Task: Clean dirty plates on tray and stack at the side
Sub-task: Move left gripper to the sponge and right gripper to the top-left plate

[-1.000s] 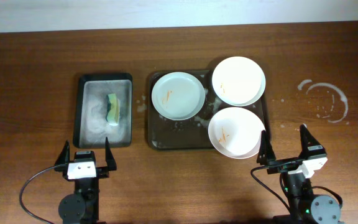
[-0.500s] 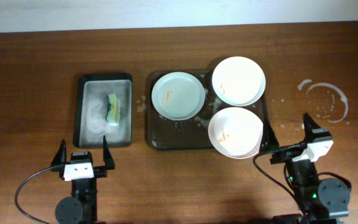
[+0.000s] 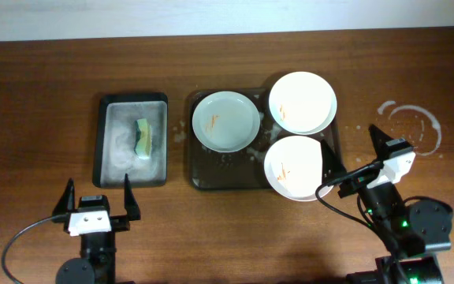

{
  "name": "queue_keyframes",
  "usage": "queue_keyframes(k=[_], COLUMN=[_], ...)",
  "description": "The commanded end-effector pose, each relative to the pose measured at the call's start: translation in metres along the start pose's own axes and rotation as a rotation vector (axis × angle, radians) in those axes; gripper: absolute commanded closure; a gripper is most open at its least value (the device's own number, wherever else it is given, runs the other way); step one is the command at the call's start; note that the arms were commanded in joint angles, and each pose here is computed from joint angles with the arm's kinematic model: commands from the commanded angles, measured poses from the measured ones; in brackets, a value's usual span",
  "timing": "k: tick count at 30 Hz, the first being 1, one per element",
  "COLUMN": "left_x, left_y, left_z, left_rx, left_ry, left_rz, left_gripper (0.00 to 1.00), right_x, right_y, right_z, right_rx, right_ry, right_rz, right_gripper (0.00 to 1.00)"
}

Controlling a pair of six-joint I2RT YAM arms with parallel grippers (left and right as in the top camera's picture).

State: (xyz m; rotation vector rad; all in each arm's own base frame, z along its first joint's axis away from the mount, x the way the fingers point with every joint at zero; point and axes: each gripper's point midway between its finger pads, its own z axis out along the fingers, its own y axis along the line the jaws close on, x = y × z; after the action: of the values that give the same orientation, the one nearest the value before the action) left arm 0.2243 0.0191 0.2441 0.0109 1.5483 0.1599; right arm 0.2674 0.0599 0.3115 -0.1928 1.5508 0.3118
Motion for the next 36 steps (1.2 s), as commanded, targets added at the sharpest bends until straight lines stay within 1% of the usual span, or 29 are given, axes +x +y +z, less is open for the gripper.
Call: queue_keyframes(k=[1, 5, 9, 13, 17, 19, 21, 23, 25, 26, 29, 31, 33, 36], left_x=[-0.022, -0.038, -0.052, -0.062, -0.068, -0.07, -0.072, -0.07, -0.07, -0.072, -0.074, -0.07, -0.062, -0.059], left_y=[-0.003, -0.004, -0.007, -0.006, -0.01, -0.018, -0.024, -0.025, -0.029, -0.037, -0.05, -0.052, -0.053, -0.057], left_z=[0.0, 0.008, 0.023, 0.039, 0.055, 0.062, 0.07, 0.078, 0.082, 0.084, 0.09, 0.096, 0.098, 0.098], left_rx=[0.031, 0.052, 0.083, 0.092, 0.122, 0.168, 0.211, 0.222, 0.248, 0.294, 0.377, 0.387, 0.387, 0.411], left_ry=[-0.001, 0.031, 0.112, 0.194, 0.258, 0.296, 0.355, 0.424, 0.476, 0.514, 0.57, 0.588, 0.615, 0.631], left_rz=[-0.007, -0.006, -0.007, -0.007, -0.01, -0.017, -0.027, -0.032, -0.04, -0.055, -0.085, -0.09, -0.093, -0.104], left_gripper=[0.01, 0.01, 0.01, 0.01, 0.01, 0.01, 0.01, 0.01, 0.01, 0.01, 0.01, 0.01, 0.01, 0.01], right_x=[-0.015, -0.01, -0.008, -0.012, -0.012, -0.007, 0.004, 0.014, 0.019, 0.025, 0.036, 0.043, 0.051, 0.07], right_y=[0.021, 0.019, 0.017, 0.03, 0.04, 0.047, 0.056, 0.068, 0.075, 0.078, 0.076, 0.07, 0.067, 0.074], right_z=[0.003, 0.012, 0.023, 0.037, 0.051, 0.06, 0.069, 0.077, 0.085, 0.09, 0.105, 0.123, 0.136, 0.148], right_rx=[-0.117, -0.112, -0.108, -0.198, -0.271, -0.304, -0.329, -0.356, -0.37, -0.366, -0.352, -0.36, -0.357, -0.404], right_ry=[0.017, 0.14, 0.281, 0.399, 0.487, 0.547, 0.646, 0.74, 0.799, 0.842, 0.882, 0.852, 0.848, 0.88], right_rz=[0.01, 0.06, 0.108, 0.167, 0.219, 0.247, 0.279, 0.301, 0.31, 0.312, 0.314, 0.244, 0.244, 0.276], right_gripper=[0.02, 0.02, 0.02, 0.02, 0.02, 0.02, 0.02, 0.02, 0.01, 0.02, 0.02, 0.02, 0.02, 0.01])
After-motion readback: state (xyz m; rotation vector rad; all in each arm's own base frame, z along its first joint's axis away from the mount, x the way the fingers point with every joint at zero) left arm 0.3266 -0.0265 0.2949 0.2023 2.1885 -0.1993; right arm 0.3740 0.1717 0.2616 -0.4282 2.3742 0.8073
